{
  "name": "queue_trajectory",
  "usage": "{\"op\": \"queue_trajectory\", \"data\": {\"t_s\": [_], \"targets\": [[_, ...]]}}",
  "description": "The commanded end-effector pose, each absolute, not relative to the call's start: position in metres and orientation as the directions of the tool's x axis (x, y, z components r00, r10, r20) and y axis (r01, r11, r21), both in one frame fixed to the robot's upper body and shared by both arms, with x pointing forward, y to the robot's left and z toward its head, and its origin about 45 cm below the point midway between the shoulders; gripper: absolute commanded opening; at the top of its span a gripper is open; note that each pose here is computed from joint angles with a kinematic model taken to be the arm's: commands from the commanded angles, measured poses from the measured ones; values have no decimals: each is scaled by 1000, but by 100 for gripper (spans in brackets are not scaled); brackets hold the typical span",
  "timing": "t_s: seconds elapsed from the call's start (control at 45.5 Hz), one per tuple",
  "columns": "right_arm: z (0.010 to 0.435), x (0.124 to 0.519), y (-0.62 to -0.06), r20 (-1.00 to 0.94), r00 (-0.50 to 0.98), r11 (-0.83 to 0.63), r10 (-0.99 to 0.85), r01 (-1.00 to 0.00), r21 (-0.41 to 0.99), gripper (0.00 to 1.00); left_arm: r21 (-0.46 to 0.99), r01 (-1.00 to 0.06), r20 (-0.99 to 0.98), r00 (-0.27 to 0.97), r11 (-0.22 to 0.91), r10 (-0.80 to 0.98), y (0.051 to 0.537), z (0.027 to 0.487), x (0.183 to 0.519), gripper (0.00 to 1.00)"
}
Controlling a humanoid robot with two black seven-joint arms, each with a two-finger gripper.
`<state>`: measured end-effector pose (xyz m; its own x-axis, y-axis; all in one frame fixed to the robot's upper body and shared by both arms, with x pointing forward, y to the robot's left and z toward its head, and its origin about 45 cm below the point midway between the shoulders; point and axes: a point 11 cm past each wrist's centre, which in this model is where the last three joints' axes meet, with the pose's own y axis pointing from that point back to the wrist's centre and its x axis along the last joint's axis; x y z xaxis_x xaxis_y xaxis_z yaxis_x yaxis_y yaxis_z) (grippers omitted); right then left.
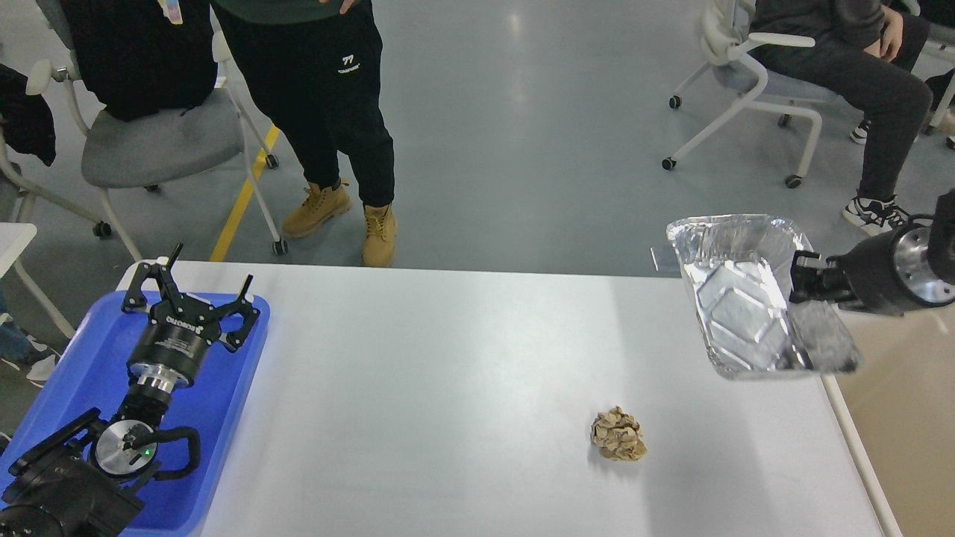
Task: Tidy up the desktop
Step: 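Lift the foil tray with the right gripper and carry it over the bin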
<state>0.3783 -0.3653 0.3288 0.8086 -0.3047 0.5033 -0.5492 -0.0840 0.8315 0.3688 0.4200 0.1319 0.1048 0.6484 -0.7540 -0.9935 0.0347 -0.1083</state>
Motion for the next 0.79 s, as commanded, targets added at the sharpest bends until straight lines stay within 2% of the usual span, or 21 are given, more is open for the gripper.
{"op": "queue_trajectory", "data": {"t_s": [0.0,0.22,0.55,0.77], "targets": [[382,377,-342,461,862,-133,-210,-492,860,0,-109,-993,-755,106,36,647,419,132,369,99],[418,380,-318,471,869,-157,-148,-491,857,0,-108,-994,-754,105,34,649,420,132,369,99],[423,382,-311,477,869,-163,-130,-494,854,0,-108,-994,-754,105,34,649,420,132,369,99],[411,396,-377,512,819,-92,-258,-548,831,0,-108,-994,-754,105,34,649,420,132,369,99]]}}
